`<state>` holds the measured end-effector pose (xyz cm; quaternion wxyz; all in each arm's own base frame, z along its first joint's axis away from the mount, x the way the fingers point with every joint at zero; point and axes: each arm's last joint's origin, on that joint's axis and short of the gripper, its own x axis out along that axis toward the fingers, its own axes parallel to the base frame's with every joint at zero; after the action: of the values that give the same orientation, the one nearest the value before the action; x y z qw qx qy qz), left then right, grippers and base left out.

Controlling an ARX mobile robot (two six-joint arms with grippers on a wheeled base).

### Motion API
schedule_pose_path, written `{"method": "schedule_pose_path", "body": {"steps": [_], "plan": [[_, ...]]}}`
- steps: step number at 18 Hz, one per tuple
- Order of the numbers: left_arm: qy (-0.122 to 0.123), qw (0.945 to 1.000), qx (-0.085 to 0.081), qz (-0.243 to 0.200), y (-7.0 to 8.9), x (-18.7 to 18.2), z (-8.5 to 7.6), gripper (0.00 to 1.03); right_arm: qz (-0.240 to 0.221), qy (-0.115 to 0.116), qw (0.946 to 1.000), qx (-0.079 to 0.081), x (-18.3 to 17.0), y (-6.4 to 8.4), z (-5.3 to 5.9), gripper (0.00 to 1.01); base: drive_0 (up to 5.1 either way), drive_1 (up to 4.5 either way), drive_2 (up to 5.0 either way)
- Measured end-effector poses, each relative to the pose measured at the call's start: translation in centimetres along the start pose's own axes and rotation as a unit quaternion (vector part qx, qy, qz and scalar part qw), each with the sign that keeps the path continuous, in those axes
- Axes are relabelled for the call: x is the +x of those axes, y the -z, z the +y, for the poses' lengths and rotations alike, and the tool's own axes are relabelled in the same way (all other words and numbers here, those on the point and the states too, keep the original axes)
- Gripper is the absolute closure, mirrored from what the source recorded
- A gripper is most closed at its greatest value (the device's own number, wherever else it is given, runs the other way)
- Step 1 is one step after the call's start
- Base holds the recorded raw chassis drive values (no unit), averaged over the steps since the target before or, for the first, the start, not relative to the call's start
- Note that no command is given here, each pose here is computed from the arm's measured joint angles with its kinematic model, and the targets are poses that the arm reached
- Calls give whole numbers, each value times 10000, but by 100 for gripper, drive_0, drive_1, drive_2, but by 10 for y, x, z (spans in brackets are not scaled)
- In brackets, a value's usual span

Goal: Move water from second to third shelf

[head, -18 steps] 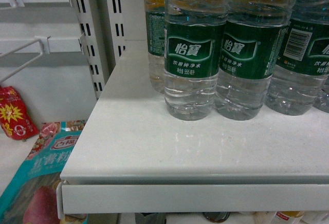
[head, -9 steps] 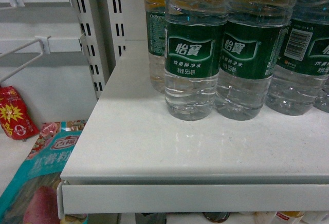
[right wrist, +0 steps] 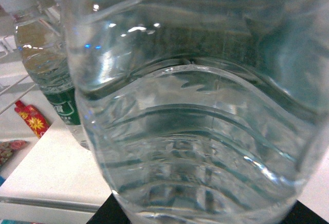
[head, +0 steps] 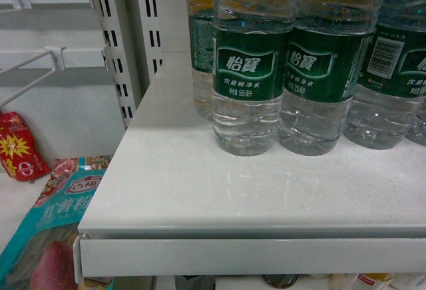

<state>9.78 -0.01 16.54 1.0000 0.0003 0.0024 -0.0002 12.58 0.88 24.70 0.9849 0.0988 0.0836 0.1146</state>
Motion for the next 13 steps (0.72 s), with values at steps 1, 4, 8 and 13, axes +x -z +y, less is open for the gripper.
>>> {"method": "schedule_pose_path", "body": {"steps": [1,4,8,13], "plan": [[0,10000,0,2,0,0,0,5,76,-63,9999,-86,4,-2,2,62,0,0,0],[0,10000,0,0,0,0,0,5,284,-114,9990,-310,14,-4,3,62,0,0,0],[0,10000,0,2,0,0,0,5,625,-82,9960,-633,31,-2,1,62,0,0,0],[-2,10000,0,2,0,0,0,5,981,-228,9903,-954,45,-6,3,62,0,0,0]]}}
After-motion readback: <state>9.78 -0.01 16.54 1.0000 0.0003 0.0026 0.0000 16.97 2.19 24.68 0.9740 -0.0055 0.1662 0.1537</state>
